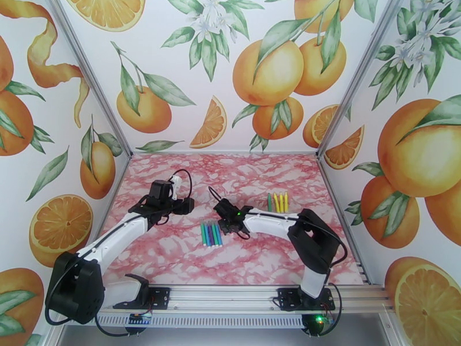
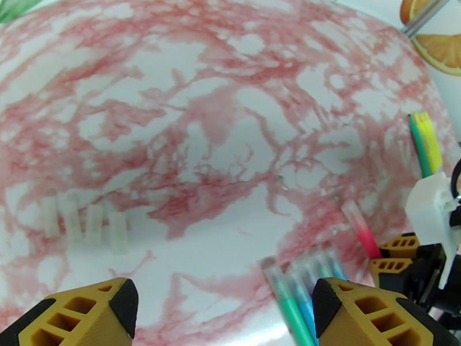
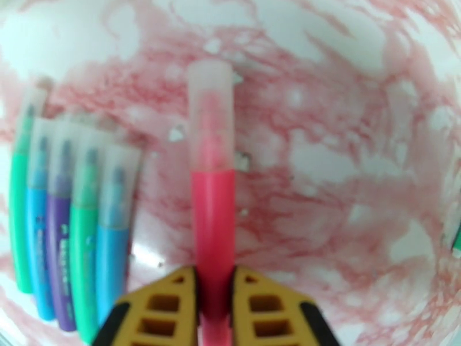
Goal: Open the pen caps
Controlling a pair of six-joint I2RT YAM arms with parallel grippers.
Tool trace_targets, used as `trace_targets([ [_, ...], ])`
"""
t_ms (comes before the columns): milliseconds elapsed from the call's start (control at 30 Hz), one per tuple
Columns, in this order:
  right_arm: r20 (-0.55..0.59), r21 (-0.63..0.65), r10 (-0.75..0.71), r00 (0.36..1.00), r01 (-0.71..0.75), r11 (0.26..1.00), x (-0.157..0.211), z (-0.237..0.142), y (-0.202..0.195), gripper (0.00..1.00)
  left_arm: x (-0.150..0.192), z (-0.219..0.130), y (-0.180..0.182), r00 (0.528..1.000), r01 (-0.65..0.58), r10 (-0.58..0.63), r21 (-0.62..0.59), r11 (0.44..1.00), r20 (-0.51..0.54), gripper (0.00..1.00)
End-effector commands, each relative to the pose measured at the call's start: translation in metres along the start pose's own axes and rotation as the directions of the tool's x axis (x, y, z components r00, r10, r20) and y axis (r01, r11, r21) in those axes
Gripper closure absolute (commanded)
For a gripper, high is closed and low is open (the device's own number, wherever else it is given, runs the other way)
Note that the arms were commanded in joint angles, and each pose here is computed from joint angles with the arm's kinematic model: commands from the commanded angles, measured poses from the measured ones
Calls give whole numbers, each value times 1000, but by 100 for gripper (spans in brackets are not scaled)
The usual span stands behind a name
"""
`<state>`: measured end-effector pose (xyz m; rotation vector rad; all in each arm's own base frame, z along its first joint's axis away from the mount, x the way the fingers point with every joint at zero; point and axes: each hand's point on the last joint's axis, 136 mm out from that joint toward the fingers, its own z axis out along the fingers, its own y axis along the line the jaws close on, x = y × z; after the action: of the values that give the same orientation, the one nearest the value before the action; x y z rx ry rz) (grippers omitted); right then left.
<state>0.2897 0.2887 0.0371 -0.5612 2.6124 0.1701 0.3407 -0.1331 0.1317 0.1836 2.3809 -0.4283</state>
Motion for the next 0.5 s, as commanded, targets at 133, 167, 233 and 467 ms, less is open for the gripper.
trace_targets([
  [133, 181, -88, 5, 984, 11, 996, -28, -31, 8, 83, -25, 0, -33, 997, 26, -38, 190, 981, 60, 17],
  [167, 194, -99, 7, 981, 12, 995, -29, -34, 9, 83, -26, 0, -37, 997, 30, -44, 210, 977, 60, 17],
  [233, 225, -122, 15, 974, 13, 992, -32, -40, 11, 83, -31, 0, -43, 997, 33, -50, 248, 968, 66, 17],
  [467, 301, -183, 22, 953, 35, 982, -38, -58, 17, 83, -42, 1, -69, 996, 37, -64, 388, 921, 56, 18],
])
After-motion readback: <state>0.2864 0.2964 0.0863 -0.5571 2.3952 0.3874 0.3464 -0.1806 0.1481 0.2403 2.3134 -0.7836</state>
